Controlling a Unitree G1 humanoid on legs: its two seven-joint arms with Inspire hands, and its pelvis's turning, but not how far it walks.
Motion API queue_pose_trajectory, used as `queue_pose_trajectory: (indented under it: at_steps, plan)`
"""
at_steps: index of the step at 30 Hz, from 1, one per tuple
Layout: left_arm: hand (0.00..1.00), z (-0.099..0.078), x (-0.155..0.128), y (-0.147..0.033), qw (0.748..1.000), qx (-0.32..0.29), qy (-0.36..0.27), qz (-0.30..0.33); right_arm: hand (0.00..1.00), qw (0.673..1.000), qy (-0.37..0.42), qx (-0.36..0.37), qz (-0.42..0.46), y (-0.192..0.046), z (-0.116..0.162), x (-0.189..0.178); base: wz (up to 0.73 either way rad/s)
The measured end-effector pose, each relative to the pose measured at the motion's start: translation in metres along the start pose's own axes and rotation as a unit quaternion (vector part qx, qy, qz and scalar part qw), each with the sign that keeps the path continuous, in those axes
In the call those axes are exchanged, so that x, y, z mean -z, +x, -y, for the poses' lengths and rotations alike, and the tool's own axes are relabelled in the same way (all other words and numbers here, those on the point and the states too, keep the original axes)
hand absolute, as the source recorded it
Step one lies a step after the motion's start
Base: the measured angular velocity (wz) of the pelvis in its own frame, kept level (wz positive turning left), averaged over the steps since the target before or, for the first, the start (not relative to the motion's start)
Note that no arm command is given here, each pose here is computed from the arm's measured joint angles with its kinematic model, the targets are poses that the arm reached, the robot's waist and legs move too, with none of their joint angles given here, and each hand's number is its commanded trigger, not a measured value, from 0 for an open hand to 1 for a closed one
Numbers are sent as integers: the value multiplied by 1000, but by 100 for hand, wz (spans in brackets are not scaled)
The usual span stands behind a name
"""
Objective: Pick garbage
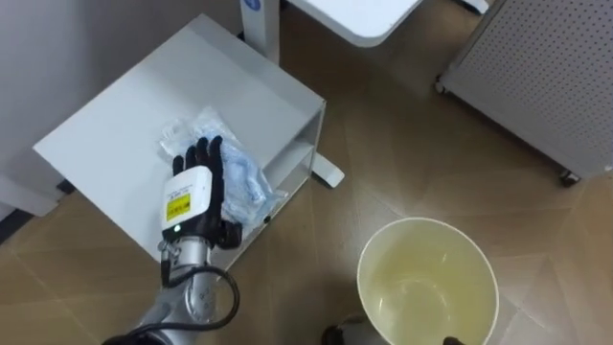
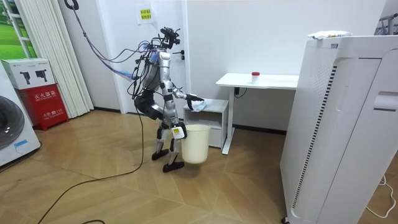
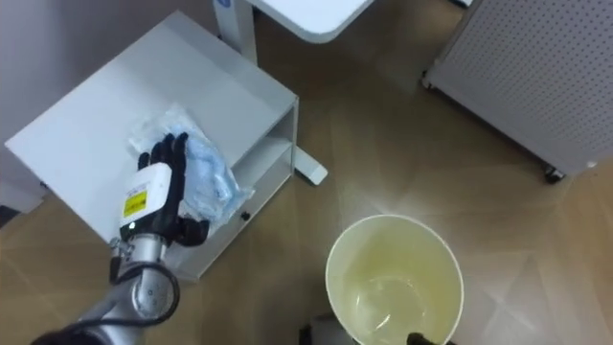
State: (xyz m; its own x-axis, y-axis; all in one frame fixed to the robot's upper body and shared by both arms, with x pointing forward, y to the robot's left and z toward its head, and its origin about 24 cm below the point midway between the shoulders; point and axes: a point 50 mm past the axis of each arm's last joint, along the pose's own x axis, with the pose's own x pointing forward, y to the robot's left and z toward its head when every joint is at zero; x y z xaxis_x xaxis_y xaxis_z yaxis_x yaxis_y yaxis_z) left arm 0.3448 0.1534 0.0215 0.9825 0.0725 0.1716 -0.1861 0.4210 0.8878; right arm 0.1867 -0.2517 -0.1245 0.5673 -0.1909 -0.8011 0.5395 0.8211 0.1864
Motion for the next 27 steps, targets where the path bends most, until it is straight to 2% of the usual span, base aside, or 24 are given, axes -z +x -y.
queue_pose_trajectory:
  at_steps: [6, 7, 9, 14, 19, 25, 27]
  plan:
    - [0, 1, -8, 3, 999, 12, 28, 31, 100, 1000, 0, 15, -9, -1, 7, 3, 0]
    - [14, 2, -8, 2, 999, 18, 39, 33, 100, 1000, -1, 15, -8, -1, 8, 3, 0]
    - [100, 4, -7, 2, 997, 32, 56, 37, 100, 1000, -1, 13, -10, -1, 8, 3, 0]
    - [100, 4, -10, 4, 996, 32, 71, 48, 100, 1000, -6, 15, -21, -2, 12, 8, -2]
    - [100, -13, -10, 18, 994, 0, 90, 54, 100, 999, -11, 20, -31, -3, 16, 9, -3]
    - [100, -9, 2, 14, 994, 16, 106, 31, 100, 999, -14, 21, -38, -3, 18, 11, -7]
    - [100, -5, 9, 10, 993, 41, 113, 18, 100, 999, -13, 20, -40, -3, 17, 13, 0]
